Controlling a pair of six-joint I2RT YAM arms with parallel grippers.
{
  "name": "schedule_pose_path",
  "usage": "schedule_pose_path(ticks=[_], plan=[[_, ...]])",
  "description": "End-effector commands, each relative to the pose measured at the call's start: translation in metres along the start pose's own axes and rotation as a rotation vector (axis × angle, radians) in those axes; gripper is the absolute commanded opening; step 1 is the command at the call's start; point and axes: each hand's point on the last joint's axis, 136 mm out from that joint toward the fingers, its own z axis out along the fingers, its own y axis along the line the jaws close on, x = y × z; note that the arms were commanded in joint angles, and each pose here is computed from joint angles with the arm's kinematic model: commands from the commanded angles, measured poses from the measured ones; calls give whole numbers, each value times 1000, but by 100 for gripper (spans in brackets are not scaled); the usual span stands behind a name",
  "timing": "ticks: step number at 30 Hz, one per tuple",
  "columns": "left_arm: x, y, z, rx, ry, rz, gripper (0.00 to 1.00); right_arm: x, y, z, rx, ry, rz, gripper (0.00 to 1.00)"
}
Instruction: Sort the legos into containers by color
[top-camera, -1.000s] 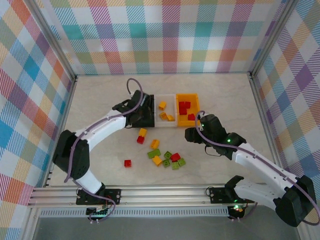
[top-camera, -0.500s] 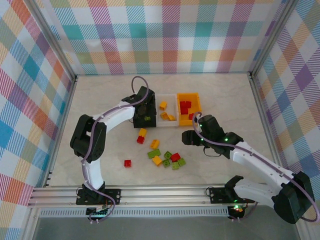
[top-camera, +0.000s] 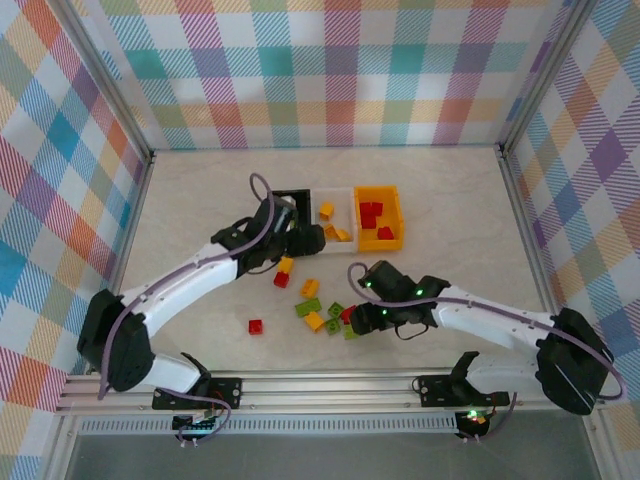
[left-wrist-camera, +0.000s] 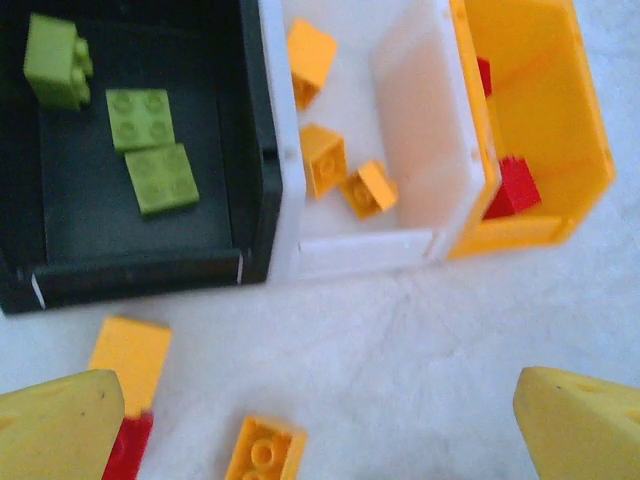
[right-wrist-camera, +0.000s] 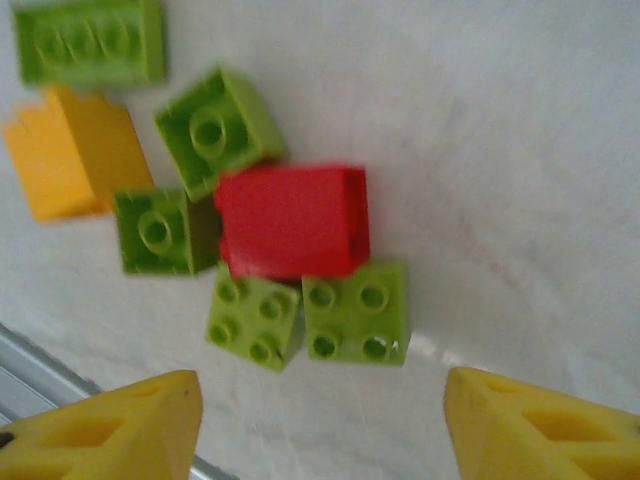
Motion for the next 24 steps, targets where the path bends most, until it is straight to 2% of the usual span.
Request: schedule_pose_path(ticks=[1,7,17,24], plan=[[19,10,-11,17,11,-53,100,17,12,9,-26,56,-8,62],[38,30,-24,1,2,-81,100,31,25,27,0,121,-50,63],[47,49,-31,-55,-10,-81,100,-8,30,36,97,11,-77,63],[48,55,-32,-66,-13,-84,100,-6,27,45,156,59,-99,60]])
